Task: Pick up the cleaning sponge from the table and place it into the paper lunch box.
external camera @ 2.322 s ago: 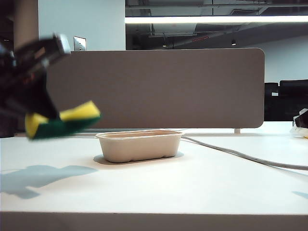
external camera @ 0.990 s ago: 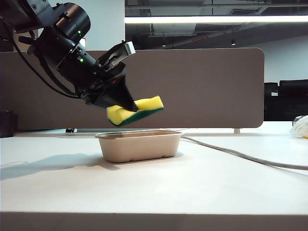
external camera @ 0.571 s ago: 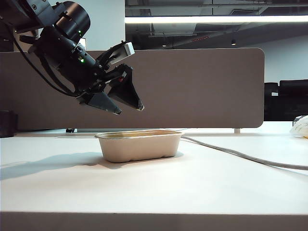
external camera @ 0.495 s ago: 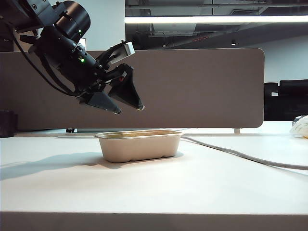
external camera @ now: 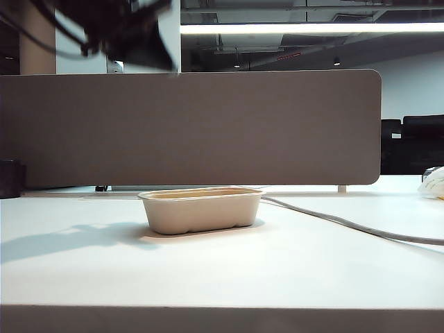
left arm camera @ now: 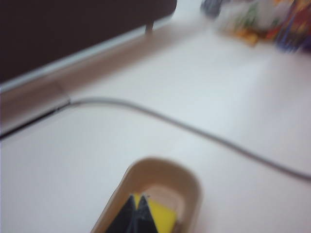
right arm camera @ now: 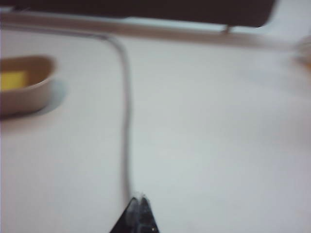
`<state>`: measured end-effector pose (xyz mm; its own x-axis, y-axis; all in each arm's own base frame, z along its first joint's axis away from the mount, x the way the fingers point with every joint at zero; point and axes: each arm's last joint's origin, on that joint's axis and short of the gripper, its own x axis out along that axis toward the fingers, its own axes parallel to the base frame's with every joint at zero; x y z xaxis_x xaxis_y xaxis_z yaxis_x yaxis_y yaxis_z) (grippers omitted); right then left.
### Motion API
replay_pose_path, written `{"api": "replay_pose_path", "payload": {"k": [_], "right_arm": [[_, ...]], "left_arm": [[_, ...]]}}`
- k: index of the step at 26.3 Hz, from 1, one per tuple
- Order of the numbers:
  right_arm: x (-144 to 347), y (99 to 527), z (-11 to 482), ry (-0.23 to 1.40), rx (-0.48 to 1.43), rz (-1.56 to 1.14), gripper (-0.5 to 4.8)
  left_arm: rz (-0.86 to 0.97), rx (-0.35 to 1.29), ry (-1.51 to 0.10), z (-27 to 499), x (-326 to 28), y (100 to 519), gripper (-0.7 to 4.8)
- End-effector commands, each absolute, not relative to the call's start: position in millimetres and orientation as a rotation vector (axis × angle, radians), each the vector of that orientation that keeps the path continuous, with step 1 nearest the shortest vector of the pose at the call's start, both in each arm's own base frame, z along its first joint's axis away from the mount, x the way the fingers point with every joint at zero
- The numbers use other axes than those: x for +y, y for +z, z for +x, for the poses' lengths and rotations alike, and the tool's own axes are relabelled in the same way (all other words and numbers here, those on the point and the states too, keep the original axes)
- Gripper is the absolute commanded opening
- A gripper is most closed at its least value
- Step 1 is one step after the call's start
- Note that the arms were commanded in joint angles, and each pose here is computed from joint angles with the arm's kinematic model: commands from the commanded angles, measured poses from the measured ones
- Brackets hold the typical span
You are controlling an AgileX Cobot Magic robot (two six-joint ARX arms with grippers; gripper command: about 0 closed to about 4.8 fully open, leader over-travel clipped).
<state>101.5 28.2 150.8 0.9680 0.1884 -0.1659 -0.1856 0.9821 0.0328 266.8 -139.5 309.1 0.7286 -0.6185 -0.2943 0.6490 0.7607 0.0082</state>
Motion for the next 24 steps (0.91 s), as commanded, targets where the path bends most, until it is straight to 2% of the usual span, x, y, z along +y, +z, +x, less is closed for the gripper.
{"api": "replay_pose_path", "payload": {"k": [1, 7, 15, 24], "right_arm": [[16, 158, 101, 0.079, 0.087, 0.039, -0.05], [1, 163, 99, -0.07, 0.024, 0.05, -0.05], [1, 165, 97, -0.065, -0.005, 0.052, -0.05], [1, 165, 97, -0.066, -0.004, 0.052, -0.05]], "left_arm": [[0.017, 0.175, -0.678, 246, -139, 320, -0.05], [0.051, 0.115, -0.688, 213, -144, 320, -0.05], [0.054, 0.096, -0.76, 184, -141, 311, -0.05], [0.063, 0.127, -0.736, 181, -138, 310, -0.01]]}}
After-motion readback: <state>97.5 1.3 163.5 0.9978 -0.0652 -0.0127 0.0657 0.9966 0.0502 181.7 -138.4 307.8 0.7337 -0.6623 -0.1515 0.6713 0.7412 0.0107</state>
